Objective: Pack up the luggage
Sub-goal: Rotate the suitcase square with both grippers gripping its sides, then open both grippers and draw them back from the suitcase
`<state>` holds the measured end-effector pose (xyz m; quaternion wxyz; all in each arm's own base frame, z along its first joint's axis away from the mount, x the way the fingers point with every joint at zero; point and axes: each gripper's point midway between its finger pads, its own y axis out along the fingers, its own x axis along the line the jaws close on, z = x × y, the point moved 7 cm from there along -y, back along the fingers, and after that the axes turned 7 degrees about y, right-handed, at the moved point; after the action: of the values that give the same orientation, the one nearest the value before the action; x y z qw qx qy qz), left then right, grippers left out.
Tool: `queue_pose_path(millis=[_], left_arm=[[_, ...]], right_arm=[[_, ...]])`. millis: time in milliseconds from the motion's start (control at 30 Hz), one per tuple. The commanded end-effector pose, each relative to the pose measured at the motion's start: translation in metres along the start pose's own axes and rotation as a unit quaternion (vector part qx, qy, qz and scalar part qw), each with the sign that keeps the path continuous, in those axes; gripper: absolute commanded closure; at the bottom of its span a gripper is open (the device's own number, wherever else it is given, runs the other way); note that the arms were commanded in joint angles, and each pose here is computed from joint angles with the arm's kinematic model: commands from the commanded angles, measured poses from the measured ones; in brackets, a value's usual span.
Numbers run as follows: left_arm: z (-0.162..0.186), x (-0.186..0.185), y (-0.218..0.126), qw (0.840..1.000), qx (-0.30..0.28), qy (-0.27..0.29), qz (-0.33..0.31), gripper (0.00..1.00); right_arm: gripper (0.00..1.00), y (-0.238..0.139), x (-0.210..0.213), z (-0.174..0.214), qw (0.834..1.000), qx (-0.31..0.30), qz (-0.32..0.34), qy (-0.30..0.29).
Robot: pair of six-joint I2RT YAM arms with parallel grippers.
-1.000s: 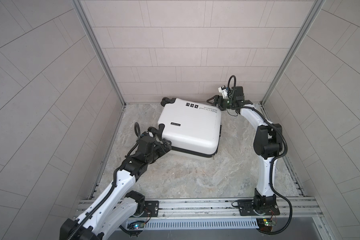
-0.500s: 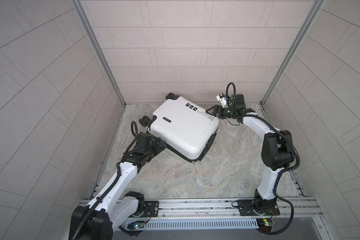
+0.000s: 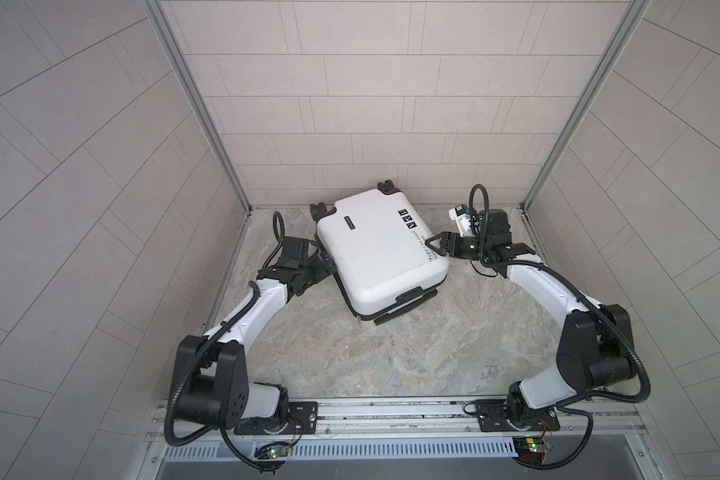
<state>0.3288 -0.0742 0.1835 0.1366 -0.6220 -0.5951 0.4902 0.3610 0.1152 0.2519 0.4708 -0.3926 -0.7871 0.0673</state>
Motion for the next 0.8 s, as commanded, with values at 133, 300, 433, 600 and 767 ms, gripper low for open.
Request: queue_pose_path(millis=[133, 300, 433, 600, 767], left_arm=[[-0.034, -0.062, 0.02, 0.988, -0.001, 0.062, 0.14, 0.01], [-0.046, -0.073, 0.031, 0.985, 0.004, 0.068, 0.155, 0.01], [-0.05, -0.076, 0.03, 0.984, -0.002, 0.078, 0.158, 0.02], [-0.047, -0.065, 0.001, 0.984, -0.034, 0.106, 0.138, 0.03], [-0.02, -0.046, -0.032, 0.981, -0.056, 0.141, 0.122, 0.05]], right_arm=[[0.26, -0.017, 0.013, 0.052, 0.998, 0.067, 0.017, 0.011], [0.27, -0.023, 0.007, 0.049, 0.997, 0.062, 0.044, 0.017], [0.27, -0.024, -0.001, 0.041, 0.997, 0.051, 0.057, 0.034], [0.27, -0.037, -0.002, 0.033, 0.996, 0.031, 0.074, 0.039], [0.27, -0.061, -0.004, 0.032, 0.993, 0.009, 0.107, 0.038]])
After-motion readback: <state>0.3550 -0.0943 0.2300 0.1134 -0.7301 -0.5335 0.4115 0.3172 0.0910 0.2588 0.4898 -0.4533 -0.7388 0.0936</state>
